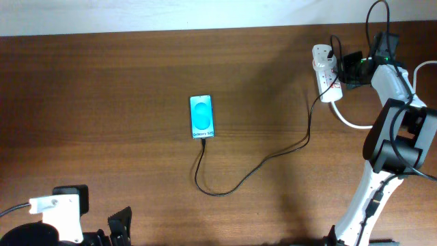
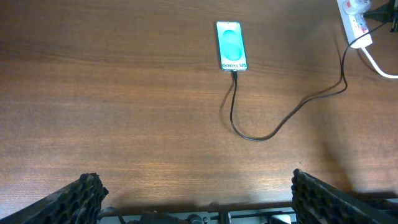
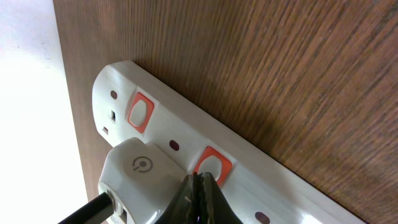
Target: Plug charger to phone and switch on socket
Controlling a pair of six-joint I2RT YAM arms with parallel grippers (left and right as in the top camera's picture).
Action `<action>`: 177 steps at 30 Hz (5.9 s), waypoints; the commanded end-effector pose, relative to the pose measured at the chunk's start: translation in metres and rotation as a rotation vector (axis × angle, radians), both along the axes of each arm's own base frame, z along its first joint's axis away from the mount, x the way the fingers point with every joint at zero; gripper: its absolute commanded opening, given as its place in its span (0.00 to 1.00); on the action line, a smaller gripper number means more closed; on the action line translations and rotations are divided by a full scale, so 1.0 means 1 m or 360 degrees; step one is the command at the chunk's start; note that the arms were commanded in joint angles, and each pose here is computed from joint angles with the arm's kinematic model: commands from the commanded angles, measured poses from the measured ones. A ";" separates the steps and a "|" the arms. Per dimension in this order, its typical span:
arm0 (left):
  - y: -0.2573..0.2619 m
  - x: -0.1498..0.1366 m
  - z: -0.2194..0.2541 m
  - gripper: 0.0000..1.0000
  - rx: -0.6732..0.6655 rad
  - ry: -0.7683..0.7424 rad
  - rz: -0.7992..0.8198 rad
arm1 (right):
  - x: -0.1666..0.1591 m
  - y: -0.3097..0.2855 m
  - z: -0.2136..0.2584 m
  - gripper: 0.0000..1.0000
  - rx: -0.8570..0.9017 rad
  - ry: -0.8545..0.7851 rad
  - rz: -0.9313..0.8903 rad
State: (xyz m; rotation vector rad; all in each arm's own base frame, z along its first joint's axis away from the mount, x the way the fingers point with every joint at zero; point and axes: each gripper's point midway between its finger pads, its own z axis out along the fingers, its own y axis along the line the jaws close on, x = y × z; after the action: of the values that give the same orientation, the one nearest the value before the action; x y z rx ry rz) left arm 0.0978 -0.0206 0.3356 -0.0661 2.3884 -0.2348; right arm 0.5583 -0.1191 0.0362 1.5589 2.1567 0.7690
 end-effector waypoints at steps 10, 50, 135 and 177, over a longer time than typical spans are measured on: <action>0.001 0.000 0.000 0.99 0.0003 -0.0004 0.0008 | -0.003 0.007 -0.019 0.04 -0.0009 0.0064 0.0028; 0.001 0.000 0.000 1.00 0.0003 -0.0004 0.0008 | 0.006 0.077 -0.015 0.04 -0.0146 0.0035 0.0394; 0.001 0.000 0.000 0.99 0.0003 -0.0004 0.0008 | -0.321 0.136 0.181 0.98 -0.1797 -0.1700 0.0650; 0.021 0.002 0.030 0.99 0.0028 -0.0394 0.0166 | -0.312 0.113 0.120 0.98 -0.1757 -0.1378 0.0569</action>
State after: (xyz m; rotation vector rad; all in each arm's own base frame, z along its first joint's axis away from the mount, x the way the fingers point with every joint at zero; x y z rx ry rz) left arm 0.1092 -0.0175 0.3498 -0.1012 2.2915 -0.2269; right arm 0.2462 -0.0089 0.1575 0.2047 1.6367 0.1362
